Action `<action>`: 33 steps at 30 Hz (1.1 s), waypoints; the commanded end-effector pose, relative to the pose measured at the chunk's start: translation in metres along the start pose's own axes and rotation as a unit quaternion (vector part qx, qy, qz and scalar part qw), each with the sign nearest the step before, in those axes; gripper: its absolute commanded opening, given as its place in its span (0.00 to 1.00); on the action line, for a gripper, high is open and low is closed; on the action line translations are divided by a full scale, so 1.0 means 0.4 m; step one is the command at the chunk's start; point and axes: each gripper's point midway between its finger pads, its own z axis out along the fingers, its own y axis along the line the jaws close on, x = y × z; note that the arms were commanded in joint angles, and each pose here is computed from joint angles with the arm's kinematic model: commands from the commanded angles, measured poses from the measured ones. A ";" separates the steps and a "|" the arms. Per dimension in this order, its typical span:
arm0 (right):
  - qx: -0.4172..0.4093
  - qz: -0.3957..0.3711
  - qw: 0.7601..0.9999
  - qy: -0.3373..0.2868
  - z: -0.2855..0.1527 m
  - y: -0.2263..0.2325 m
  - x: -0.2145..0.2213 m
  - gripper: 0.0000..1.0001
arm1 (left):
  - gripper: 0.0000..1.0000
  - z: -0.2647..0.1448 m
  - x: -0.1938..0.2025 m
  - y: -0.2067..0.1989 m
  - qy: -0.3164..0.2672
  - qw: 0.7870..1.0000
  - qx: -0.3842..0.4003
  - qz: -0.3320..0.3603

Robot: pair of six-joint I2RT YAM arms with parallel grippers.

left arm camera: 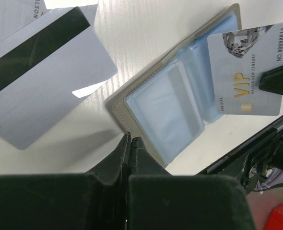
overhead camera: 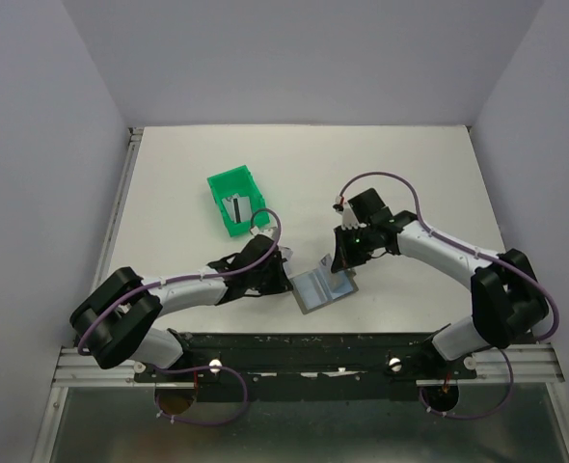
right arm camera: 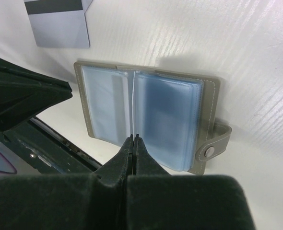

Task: Put the credit cards into the card holder
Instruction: Turn over the card holder at the center of the board, then insert the credit card into the card holder.

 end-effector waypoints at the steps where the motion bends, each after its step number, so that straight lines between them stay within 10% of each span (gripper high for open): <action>1: -0.039 -0.002 0.999 0.019 0.015 0.013 0.020 0.00 | 0.00 0.004 0.025 0.018 0.011 1.000 -0.004 -0.005; 33: -0.099 0.025 0.993 0.056 0.055 0.010 0.063 0.00 | 0.00 0.043 0.056 0.034 0.040 0.999 -0.017 -0.015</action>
